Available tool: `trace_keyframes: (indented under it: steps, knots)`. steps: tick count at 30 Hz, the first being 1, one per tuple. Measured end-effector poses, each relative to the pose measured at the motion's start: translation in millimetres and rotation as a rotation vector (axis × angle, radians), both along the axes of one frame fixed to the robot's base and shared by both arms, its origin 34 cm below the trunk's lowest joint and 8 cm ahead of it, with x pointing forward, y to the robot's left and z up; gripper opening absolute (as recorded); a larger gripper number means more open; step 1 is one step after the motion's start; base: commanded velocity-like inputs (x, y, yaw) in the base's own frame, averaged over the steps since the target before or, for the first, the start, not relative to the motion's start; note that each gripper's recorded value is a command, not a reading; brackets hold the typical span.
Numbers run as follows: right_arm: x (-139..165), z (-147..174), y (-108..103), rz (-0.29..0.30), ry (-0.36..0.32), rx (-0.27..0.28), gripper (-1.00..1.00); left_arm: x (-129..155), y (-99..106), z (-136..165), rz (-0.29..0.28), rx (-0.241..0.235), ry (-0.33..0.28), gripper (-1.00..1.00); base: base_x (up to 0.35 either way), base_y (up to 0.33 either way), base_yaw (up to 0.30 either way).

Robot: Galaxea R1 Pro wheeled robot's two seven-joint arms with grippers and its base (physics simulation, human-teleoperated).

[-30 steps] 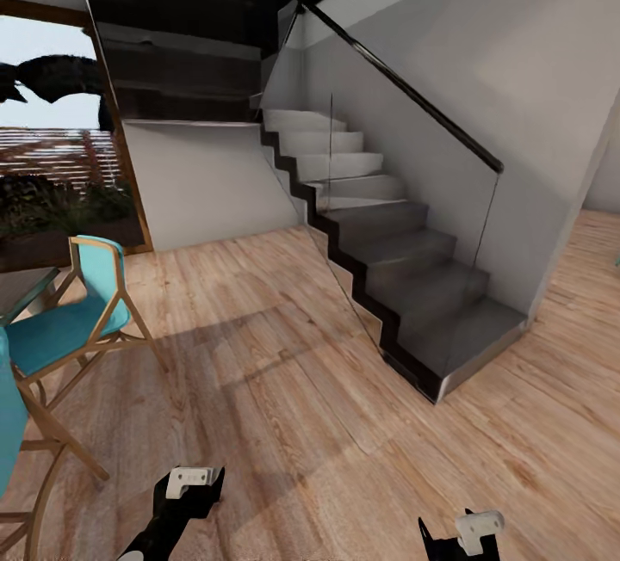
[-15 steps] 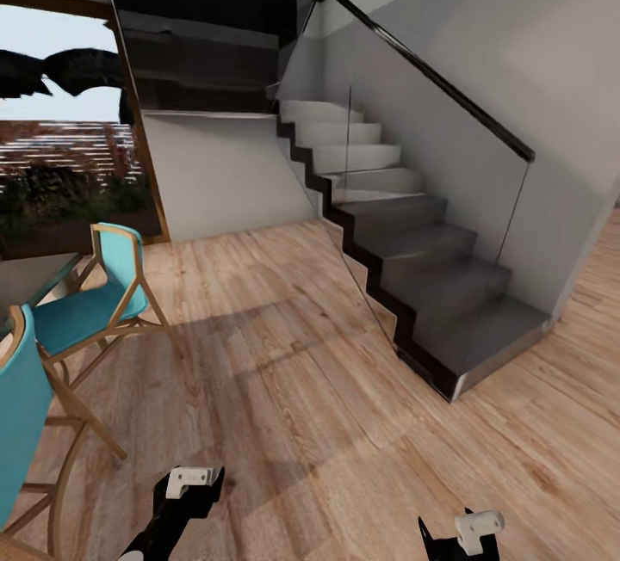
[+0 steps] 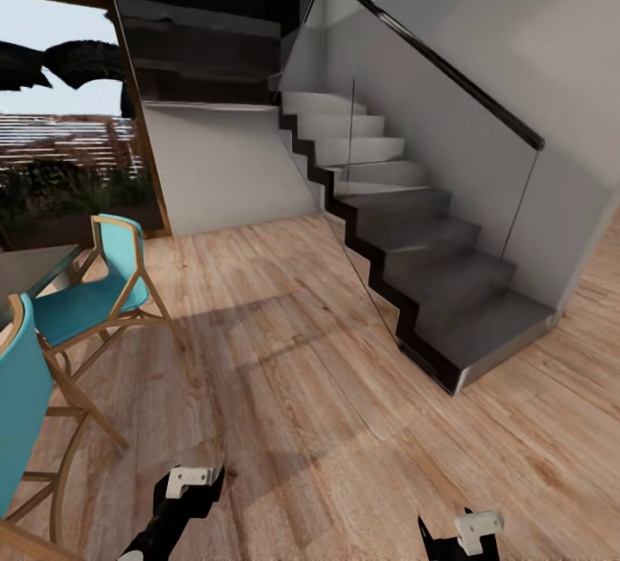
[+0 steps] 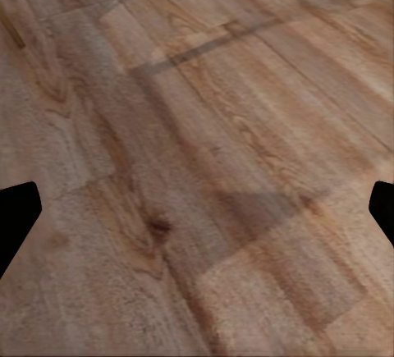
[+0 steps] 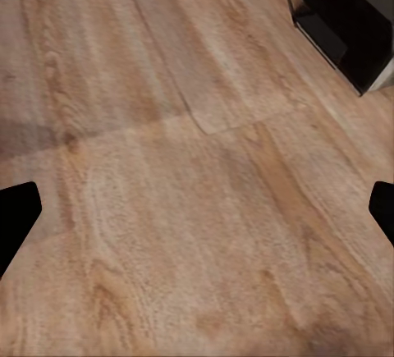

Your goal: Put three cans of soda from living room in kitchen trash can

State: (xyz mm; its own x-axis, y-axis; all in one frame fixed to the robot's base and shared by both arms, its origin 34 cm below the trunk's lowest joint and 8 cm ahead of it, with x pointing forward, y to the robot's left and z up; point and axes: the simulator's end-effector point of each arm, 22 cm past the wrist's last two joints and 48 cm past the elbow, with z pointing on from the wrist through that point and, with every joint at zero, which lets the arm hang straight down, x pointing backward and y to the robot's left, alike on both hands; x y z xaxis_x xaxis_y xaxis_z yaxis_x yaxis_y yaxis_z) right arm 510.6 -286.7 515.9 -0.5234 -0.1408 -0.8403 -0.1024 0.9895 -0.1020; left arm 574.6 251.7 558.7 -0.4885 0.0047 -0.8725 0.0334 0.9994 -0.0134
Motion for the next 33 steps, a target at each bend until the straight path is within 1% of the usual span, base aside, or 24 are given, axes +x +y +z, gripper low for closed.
trace_keyframes:
  steps: [13, 24, 28, 33]
  knots:
    - [-8.2, -34.1, 0.3, 0.001, 0.02, 0.001, 1.0, -7.3, 0.0, -35.4, 0.0, 0.0, 0.019, 1.0, 0.0, 0.0, 0.0]
    - [-9.9, -37.7, 0.3, 0.001, 0.028, -0.001, 1.0, -8.5, -0.9, -39.2, -0.004, -0.001, 0.029, 1.0, 0.008, 0.0, 0.0]
    - [-10.1, -38.0, 0.8, 0.001, 0.029, 0.0, 1.0, -7.6, -1.7, -37.8, -0.007, -0.002, 0.026, 1.0, 0.18, 0.0, 0.027]
    - [-10.9, -39.5, 1.3, 0.002, 0.033, 0.0, 1.0, -7.7, -2.2, -38.4, -0.008, -0.002, 0.027, 1.0, 0.279, 0.0, 0.131]
